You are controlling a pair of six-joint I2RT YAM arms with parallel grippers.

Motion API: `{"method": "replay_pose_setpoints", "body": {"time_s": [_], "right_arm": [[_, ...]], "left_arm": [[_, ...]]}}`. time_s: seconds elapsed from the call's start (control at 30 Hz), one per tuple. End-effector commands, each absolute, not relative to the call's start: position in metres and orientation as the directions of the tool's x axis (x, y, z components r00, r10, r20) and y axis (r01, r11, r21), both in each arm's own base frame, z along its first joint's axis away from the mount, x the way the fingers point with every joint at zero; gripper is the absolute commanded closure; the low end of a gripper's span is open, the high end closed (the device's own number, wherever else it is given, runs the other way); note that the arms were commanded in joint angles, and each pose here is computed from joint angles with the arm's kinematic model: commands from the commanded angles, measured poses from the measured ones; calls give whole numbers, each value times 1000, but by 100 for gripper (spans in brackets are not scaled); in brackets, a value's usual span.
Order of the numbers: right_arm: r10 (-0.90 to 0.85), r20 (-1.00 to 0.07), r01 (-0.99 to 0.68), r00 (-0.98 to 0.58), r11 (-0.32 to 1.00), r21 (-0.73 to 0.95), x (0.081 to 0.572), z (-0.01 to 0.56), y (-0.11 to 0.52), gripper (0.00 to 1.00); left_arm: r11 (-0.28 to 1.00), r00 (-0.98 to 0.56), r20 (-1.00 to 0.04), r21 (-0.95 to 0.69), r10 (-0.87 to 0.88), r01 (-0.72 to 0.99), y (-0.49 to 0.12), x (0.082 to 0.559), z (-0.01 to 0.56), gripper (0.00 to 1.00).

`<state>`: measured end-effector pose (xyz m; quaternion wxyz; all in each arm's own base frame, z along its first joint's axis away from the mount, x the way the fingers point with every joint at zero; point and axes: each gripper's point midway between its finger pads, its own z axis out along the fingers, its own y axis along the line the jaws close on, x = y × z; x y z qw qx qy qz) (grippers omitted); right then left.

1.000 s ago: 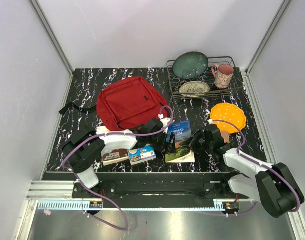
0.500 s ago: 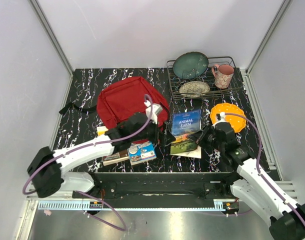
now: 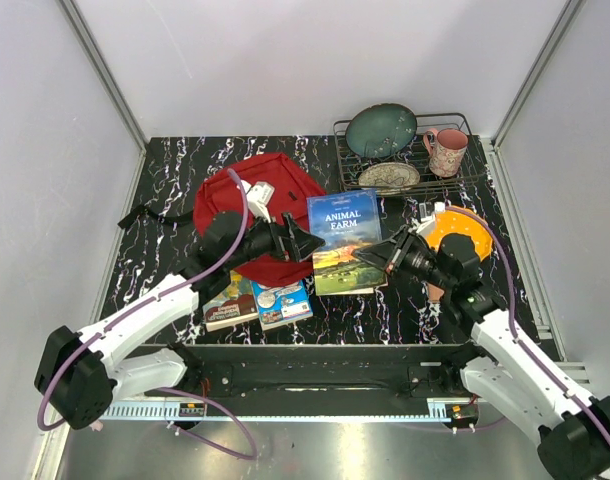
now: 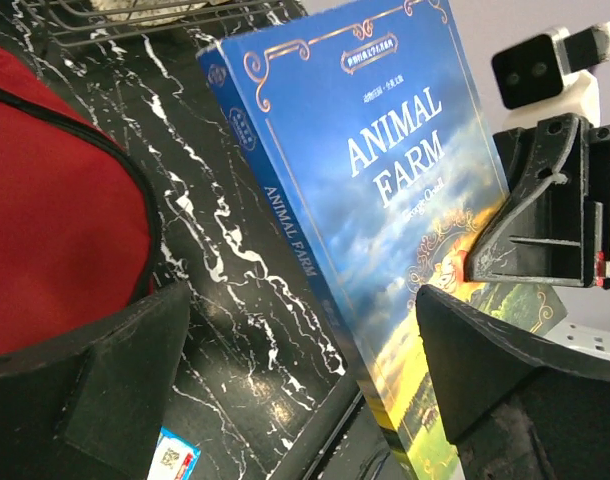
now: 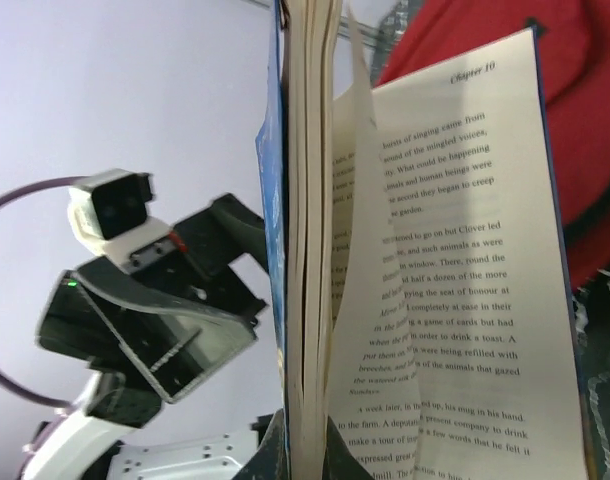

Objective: Pack the student bag
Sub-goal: Pick up the book from the center of the board.

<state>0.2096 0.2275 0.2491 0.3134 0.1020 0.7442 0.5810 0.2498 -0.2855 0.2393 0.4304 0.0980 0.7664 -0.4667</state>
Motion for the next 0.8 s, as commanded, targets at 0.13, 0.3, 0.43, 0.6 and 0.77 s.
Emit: {"method": "replay_pose_setpoints", "body": {"time_s": [0.13,0.3,0.43,0.6,0.77], "right_arm": [[463,-380,-400,-801,59,915,195,309,246,100],[406,-393,-415,-825,37,909,190,307,252,100],[360,-393,-417,-846,13,909,188,303,257,100],[320,-396,-415,-861,7,910,190,297,262,100],[294,-399,-400,-869,57,915,196,288,266,90]], "left_arm": [[343,-543,-756,-652,-366,676,-297,244,297,1],[280,-522,-756,-640,-395,716,-301,240,314,1],[270,-526,-755,-641,-391,719,-302,242,315,4],[269,-528,-754,-642,-390,718,-301,242,314,28],[309,-530,-759,-643,-377,700,-296,246,308,79]]}}
